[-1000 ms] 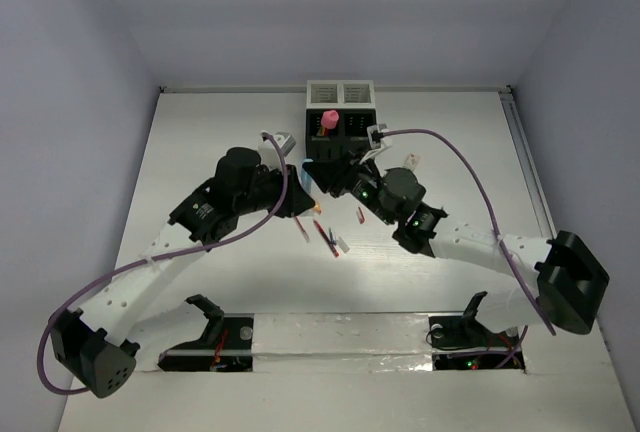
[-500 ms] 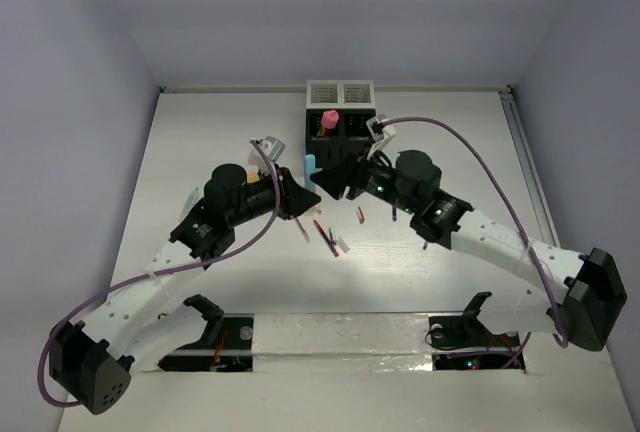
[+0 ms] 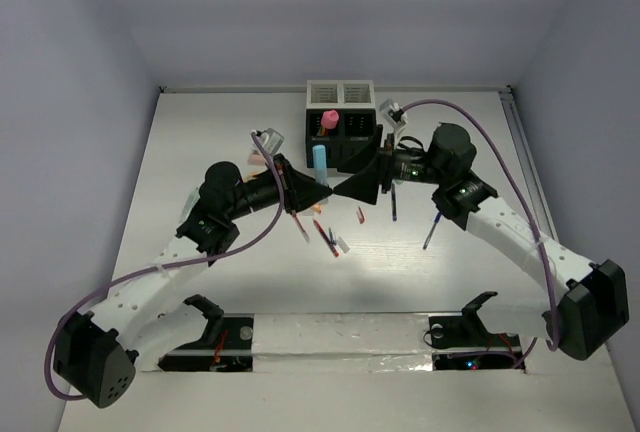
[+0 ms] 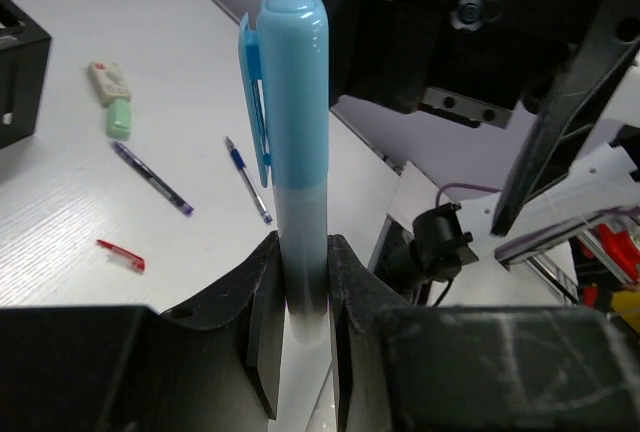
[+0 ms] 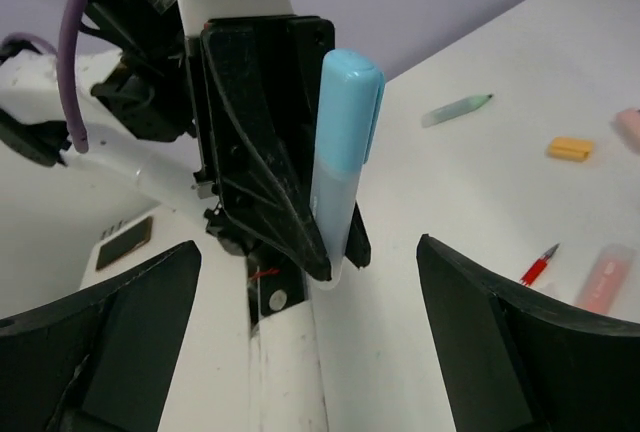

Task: Sort the stationery into containers
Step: Close the pen cap on the pen, then place the pen in the storage box.

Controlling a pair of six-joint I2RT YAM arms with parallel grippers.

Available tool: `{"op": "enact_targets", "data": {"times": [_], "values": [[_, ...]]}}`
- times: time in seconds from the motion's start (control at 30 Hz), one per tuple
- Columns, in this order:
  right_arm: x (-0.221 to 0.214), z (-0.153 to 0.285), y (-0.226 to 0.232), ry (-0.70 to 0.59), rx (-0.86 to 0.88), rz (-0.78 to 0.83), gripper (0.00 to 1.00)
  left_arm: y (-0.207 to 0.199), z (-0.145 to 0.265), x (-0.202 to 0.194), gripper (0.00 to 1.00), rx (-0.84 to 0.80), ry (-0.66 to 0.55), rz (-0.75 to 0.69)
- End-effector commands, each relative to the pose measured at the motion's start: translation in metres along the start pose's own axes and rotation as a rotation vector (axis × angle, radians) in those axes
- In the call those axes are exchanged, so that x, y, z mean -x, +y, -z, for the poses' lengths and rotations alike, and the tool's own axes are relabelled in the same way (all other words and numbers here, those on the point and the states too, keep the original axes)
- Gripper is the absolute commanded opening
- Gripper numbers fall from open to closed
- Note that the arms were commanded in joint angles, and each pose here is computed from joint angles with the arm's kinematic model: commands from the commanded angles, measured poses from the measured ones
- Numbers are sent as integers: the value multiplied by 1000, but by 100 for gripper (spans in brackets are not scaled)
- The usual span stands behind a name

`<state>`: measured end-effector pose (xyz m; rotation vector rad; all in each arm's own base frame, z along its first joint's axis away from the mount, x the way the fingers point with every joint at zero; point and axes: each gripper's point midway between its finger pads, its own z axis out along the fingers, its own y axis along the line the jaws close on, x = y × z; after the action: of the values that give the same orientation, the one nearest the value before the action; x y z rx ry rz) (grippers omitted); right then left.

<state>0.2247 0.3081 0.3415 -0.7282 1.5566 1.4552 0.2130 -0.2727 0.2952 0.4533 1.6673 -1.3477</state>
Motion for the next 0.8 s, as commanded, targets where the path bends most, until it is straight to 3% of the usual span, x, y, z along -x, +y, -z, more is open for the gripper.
{"op": "enact_targets", "data": {"times": [0.0, 0.27, 0.4, 0.53, 0.73, 0.77], "values": [[14, -3, 33, 25, 193, 104, 96, -32, -2, 12, 0, -158, 0, -37], [27, -16, 19, 8, 167, 149, 96, -35, -6, 1, 0, -217, 49, -9], [29, -24, 13, 17, 178, 136, 90, -36, -6, -3, 0, -244, 64, 12], [27, -28, 11, 16, 200, 116, 78, -38, -6, -3, 0, -252, 69, 11], [28, -31, 9, 7, 202, 99, 43, -36, -8, -3, 0, -248, 68, 11], [30, -31, 9, -4, 204, 101, 42, -36, -8, -4, 0, -247, 70, 13]]}}
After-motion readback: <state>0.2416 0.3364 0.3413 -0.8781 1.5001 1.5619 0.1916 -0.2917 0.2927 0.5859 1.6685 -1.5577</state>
